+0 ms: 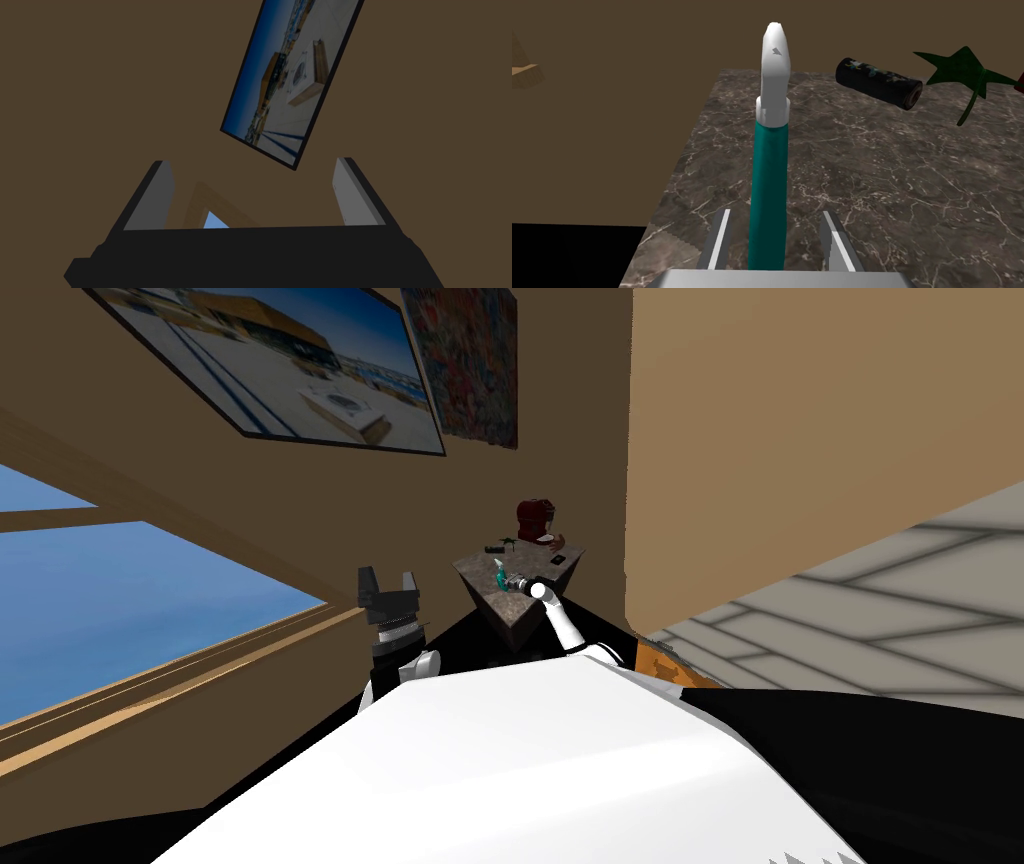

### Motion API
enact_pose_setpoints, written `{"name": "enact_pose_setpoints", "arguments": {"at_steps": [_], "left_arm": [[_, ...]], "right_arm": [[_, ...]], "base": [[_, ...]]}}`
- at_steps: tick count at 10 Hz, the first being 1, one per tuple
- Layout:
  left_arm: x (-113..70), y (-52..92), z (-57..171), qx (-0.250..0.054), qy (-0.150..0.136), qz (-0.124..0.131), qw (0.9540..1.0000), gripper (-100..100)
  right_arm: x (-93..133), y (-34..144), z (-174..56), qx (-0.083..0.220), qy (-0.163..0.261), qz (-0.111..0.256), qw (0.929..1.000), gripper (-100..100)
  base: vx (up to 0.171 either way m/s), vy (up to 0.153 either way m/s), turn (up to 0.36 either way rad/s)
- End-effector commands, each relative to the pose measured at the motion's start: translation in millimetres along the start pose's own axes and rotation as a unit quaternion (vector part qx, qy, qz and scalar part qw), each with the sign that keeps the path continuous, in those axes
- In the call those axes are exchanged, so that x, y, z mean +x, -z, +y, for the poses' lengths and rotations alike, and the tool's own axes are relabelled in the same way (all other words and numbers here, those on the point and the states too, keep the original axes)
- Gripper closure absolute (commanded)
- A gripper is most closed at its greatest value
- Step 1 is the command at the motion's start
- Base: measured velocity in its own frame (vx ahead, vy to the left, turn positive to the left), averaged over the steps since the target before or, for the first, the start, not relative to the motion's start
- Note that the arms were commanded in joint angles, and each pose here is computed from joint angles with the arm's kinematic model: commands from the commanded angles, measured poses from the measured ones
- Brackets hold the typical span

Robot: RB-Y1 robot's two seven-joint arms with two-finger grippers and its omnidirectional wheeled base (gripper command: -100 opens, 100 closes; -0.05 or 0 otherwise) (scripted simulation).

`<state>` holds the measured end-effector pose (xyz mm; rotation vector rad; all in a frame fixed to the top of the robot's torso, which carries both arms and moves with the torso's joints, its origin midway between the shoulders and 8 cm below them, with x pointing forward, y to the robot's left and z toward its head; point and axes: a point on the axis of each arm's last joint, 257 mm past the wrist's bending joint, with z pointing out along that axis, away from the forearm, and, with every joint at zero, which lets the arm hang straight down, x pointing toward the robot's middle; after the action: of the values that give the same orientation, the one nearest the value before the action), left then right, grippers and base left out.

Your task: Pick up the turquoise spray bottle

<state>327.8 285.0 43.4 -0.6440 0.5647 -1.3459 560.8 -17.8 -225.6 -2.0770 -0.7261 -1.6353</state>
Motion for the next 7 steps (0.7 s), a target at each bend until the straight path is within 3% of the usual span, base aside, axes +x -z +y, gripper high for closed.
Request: {"name": "enact_pose_setpoints", "arguments": {"at_steps": [1,4,5,6,7], "left_arm": [[0.0,0.0,0.0,0.0,0.0,0.0,1.0,0],[0.0,0.0,0.0,0.0,0.0,0.0,1.0,0],[0.0,0.0,0.0,0.0,0.0,0.0,1.0,0],[0.0,0.0,0.0,0.0,0.0,0.0,1.0,0],[0.0,0.0,0.0,0.0,0.0,0.0,1.0,0]], "right_arm": [[0.0,0.0,0.0,0.0,0.0,0.0,1.0,100],[0.4,0.0,-0.1,0.0,0.0,0.0,1.0,100],[0.4,0.0,-0.1,0.0,0.0,0.0,1.0,0],[-6.2,6.4,17.2,-0.01,0.014,-0.01,0.9998,-100],[-8.3,8.7,23.7,-0.014,0.019,-0.013,0.9996,-100]], "base": [[0.0,0.0,0.0],[0.0,0.0,0.0],[0.0,0.0,0.0],[0.001,-0.002,0.012],[0.001,-0.005,0.011]]}}
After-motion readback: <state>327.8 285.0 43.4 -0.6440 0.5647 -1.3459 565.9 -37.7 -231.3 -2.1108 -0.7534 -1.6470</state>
